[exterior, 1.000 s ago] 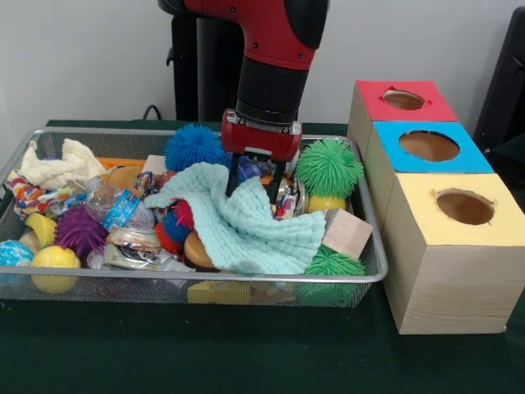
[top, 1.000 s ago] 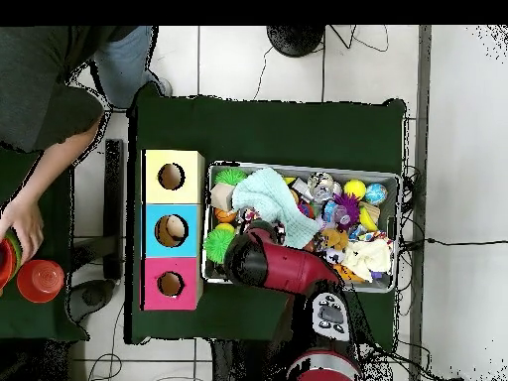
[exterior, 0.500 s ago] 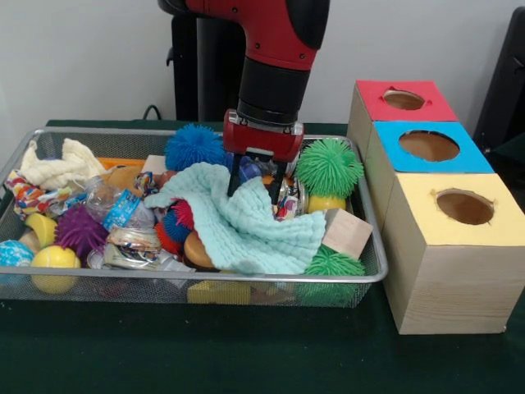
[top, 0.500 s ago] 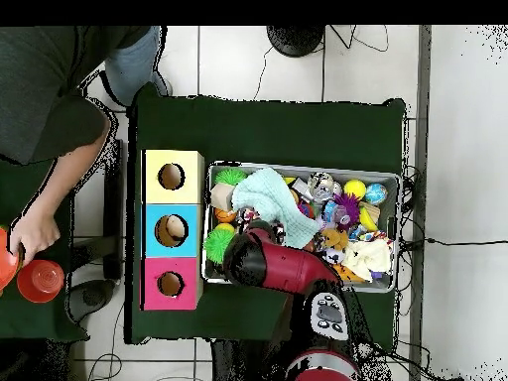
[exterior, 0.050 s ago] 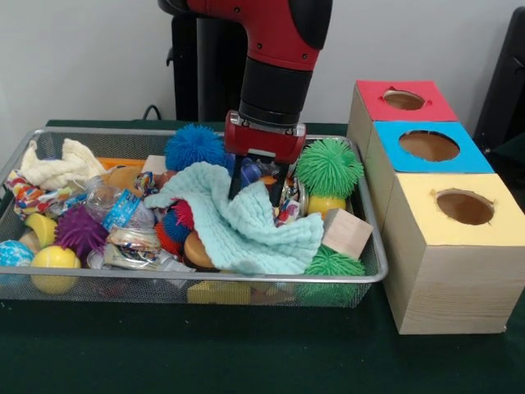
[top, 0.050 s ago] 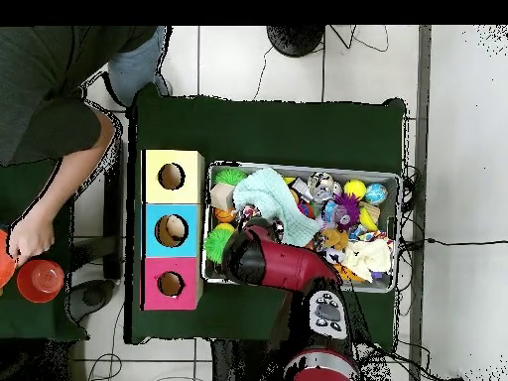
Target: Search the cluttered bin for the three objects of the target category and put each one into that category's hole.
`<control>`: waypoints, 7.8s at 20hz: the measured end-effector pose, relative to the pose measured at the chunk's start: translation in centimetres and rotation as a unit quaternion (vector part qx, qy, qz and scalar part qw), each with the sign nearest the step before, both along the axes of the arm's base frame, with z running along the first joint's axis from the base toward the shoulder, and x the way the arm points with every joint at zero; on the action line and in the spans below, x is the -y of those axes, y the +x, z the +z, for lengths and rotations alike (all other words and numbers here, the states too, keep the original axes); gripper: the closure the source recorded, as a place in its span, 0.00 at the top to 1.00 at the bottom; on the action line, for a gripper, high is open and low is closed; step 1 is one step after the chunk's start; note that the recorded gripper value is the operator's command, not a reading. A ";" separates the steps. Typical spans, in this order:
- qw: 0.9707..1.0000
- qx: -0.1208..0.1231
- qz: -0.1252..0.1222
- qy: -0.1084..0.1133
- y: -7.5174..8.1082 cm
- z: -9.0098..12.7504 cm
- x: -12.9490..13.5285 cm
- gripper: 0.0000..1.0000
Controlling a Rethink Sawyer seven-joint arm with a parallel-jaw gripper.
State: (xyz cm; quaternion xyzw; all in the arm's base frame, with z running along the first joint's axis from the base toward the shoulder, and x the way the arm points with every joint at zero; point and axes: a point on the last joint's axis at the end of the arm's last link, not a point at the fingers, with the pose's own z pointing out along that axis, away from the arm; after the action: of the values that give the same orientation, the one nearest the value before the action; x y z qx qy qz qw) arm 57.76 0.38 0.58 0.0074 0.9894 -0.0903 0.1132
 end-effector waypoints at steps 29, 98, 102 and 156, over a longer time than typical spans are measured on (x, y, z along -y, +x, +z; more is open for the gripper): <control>1.000 0.010 0.017 -0.019 0.2 1.6 -1.0 0.00; 0.989 0.021 -0.145 0.007 -1.1 24.3 18.9 0.00; 0.991 0.012 -0.134 0.006 -1.2 23.3 19.1 0.00; 0.998 -0.026 0.039 0.032 -1.8 17.5 -1.3 1.00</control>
State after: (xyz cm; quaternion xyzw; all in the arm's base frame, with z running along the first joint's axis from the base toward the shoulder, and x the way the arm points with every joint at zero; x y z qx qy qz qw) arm 55.92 1.70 18.05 -0.0301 0.9940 -0.0538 0.0903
